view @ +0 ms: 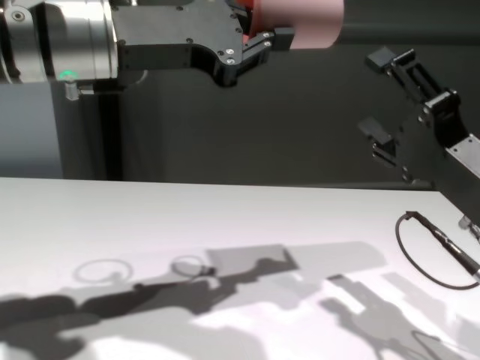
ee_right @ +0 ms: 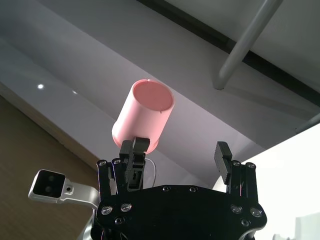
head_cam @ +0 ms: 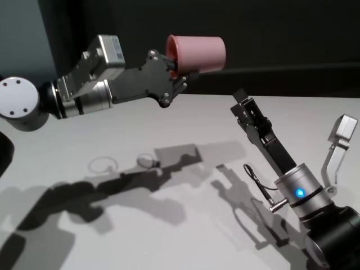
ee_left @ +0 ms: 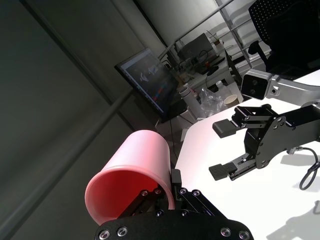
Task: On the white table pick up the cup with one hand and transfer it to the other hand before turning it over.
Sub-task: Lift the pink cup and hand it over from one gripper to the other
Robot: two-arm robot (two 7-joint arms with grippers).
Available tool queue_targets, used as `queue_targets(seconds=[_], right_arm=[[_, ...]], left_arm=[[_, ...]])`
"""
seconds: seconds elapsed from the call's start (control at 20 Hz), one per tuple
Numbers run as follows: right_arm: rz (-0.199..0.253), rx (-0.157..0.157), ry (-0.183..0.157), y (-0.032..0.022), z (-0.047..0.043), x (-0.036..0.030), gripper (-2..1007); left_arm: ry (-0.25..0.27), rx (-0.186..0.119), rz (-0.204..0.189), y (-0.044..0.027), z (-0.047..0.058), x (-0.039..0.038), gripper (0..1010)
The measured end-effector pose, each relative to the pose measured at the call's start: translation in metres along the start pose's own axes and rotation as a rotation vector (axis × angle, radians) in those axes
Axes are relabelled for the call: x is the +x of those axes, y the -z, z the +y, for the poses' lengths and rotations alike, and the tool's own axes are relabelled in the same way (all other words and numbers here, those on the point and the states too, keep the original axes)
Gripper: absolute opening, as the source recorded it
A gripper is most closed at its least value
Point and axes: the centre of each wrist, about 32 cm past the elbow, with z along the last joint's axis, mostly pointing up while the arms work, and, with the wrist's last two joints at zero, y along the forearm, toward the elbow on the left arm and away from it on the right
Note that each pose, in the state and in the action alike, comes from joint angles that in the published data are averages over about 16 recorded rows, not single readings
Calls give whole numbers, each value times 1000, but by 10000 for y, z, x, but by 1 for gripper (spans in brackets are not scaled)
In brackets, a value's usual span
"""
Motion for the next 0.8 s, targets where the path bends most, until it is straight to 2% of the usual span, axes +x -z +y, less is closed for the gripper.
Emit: queue_targets(seconds=[0.45,0.8], right_arm=[[44,32,-62,74,157,75,1002],[68,55,-108,104,294,106,1002]], left_arm=[[0,0,0,0,0,0,43],[0,0,0,0,0,0,43]])
